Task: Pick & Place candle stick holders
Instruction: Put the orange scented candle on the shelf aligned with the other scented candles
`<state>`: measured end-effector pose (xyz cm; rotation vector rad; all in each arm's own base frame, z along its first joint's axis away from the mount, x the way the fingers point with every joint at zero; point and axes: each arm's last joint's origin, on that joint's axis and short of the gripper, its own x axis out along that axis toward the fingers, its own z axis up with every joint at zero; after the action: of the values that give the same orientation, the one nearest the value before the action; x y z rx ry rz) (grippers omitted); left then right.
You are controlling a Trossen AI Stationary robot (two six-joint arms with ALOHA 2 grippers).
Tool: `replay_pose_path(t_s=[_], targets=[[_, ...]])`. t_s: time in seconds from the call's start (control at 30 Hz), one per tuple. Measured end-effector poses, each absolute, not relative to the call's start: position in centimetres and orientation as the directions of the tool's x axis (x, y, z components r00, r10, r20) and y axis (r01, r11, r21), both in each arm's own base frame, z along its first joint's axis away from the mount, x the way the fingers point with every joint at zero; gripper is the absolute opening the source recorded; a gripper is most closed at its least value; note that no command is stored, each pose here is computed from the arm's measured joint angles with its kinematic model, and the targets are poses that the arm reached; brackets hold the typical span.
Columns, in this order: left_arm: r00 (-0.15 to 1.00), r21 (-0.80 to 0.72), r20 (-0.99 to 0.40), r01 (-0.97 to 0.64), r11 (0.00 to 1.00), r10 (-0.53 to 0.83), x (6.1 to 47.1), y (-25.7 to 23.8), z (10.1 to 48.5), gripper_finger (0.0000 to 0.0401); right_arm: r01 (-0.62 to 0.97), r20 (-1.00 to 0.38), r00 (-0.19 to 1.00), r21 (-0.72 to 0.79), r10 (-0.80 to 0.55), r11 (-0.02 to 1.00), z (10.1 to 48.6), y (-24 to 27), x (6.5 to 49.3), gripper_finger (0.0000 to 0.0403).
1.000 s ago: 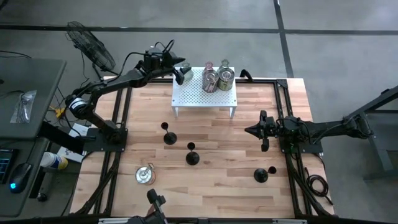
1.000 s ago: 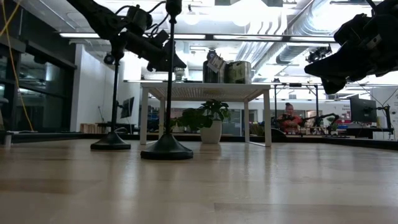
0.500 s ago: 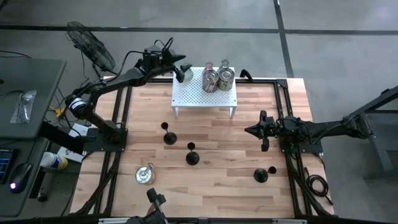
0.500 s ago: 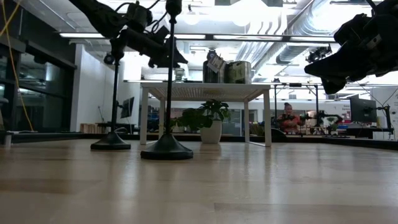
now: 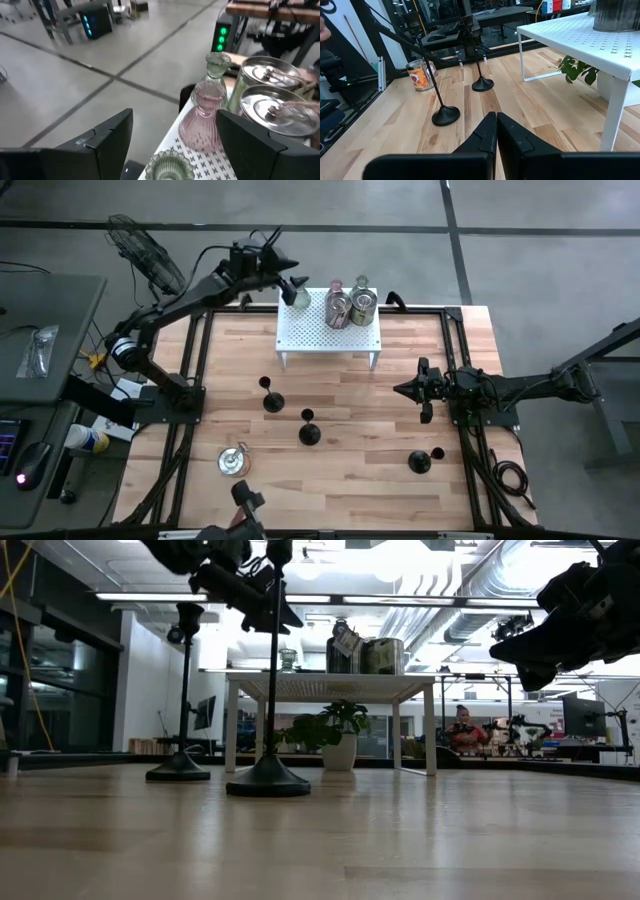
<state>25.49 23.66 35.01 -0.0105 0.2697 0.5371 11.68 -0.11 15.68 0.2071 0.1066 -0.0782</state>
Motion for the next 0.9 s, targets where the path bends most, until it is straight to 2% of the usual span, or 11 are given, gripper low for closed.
replay_pose_path(t_s=[0.17,0.37,0.63,0.9], targets=[[0.808,0.050,-0.345,-0.493,0.869,0.478,25.1,23.2,37.2,0.0281,0.088,-0.113,0.991,0.201,-0.066,0.976,15.7,-0.1,11.7,0.0004],[0.795,0.050,-0.382,-0.491,0.869,0.471,23.8,22.0,40.2,0.0281,0.088,-0.114,0.991,0.201,-0.066,0.976,15.7,-0.1,11.7,0.0004],[0.792,0.070,-0.356,-0.506,0.859,0.496,19.7,18.1,43.7,0.0281,0.088,-0.114,0.991,0.201,-0.066,0.976,15.7,-0.1,11.7,0.0004],[0.720,0.001,-0.493,-0.562,0.827,0.489,15.2,14.1,44.3,0.0281,0.088,-0.113,0.991,0.201,-0.066,0.976,15.7,-0.1,11.7,0.0004]])
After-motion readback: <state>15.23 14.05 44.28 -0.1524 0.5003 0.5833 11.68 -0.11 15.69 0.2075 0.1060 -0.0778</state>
